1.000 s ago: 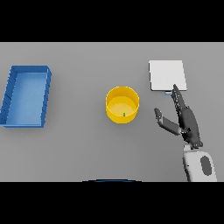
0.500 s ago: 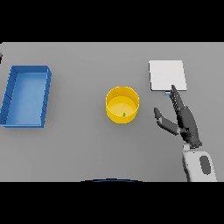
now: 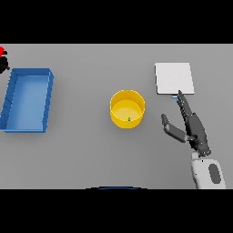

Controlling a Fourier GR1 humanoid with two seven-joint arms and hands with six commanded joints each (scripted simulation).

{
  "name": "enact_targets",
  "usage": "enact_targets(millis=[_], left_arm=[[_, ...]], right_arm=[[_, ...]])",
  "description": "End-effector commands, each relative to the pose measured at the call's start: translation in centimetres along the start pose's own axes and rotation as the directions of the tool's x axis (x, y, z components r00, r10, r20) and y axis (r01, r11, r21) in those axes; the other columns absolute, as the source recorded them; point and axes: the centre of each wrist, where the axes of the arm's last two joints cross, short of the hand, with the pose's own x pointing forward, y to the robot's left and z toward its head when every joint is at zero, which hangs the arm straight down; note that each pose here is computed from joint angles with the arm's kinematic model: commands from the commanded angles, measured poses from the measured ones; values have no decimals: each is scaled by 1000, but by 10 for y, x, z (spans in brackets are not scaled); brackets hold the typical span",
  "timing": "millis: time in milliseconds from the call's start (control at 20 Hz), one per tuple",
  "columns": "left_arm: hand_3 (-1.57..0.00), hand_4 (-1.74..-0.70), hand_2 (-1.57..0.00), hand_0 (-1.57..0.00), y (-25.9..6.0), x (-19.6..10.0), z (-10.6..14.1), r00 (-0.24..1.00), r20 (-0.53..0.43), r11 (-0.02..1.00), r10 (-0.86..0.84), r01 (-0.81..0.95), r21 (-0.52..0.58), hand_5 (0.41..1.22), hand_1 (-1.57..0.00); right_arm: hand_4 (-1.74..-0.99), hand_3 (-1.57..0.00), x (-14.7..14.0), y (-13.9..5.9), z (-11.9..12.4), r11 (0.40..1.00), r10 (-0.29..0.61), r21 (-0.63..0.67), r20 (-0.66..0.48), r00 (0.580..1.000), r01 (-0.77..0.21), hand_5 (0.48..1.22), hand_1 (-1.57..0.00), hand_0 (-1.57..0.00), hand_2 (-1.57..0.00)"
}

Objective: Pick up the red beaker and tilt it to pour out 1 green nut into yellow bowl. Pick up the yellow bowl and place it on the metallic measuring scale.

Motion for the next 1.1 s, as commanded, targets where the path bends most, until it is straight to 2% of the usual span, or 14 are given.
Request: enact_targets(millis=[0,50,100,200,250,350,400,450,550,650,800,1050], left_arm=[[-1326,-1738,-1571,-1571,-2,-5,1,1000,-9,1000,7,-7,5,1190,-1571],[-1319,-1737,-1571,-1571,-4,-8,4,1000,-4,1000,18,-18,12,1146,-1571],[-1369,-1682,-1571,-1571,-8,-11,8,1000,3,1000,24,-24,1,1106,-1571],[-1442,-1588,-1571,-1571,-14,-16,15,1000,11,1000,23,-23,-21,962,-1571],[-1273,-1502,-1571,-1571,-16,-17,19,999,19,999,26,-25,-36,896,-1571],[-935,-1253,-1571,-1571,-17,-23,25,1000,19,997,7,-6,-82,810,-1571],[-852,-1135,-1410,-1571,-14,-20,31,999,37,992,25,-20,-123,779,-1520],[-715,-1046,-1163,-1437,-12,-19,37,997,55,985,48,-38,-166,757,-1291],[-464,-922,-747,-982,-7,-18,41,995,77,975,57,-38,-221,716,-830],[-297,-851,-478,-628,-8,-19,44,996,87,967,35,-12,-253,688,-531],[-151,-794,-244,-321,-9,-16,46,996,87,964,-23,45,-263,659,-271],[-49,-746,-79,-105,-8,-18,41,994,86,963,-72,91,-253,655,-88]], right_arm=[[-1332,1,0,-2,-4,1000,-4,-4,-4,1000,4,723,1,1,1],[-1335,1,0,2,-2,1000,-6,-1,7,1000,6,725,1,1,1],[-1336,1,1,1,-4,1000,-6,-6,2,1000,6,727,1,1,1],[-1326,1,0,0,-4,1000,10,-11,5,1000,-10,728,1,1,1],[-1326,1,2,-1,-2,1000,9,-10,22,1000,-8,730,1,1,1],[-1327,1,4,1,-6,1000,9,-9,15,1000,-9,730,1,1,1],[-1325,1,4,-1,-5,1000,8,-8,15,1000,-8,731,1,1,1],[-1320,1,1,1,-6,1000,11,-10,-2,1000,-11,731,1,1,1],[-1321,1,1,-2,-5,1000,8,-6,6,1000,-8,727,1,1,1],[-1321,1,2,-2,-2,1000,8,-8,14,1000,-8,725,1,1,1],[-1315,1,2,-1,-5,1000,5,-6,5,1000,-5,724,1,1,1],[-1300,1,1,-1,-4,1000,27,-11,0,1000,-27,717,1,1,1]])
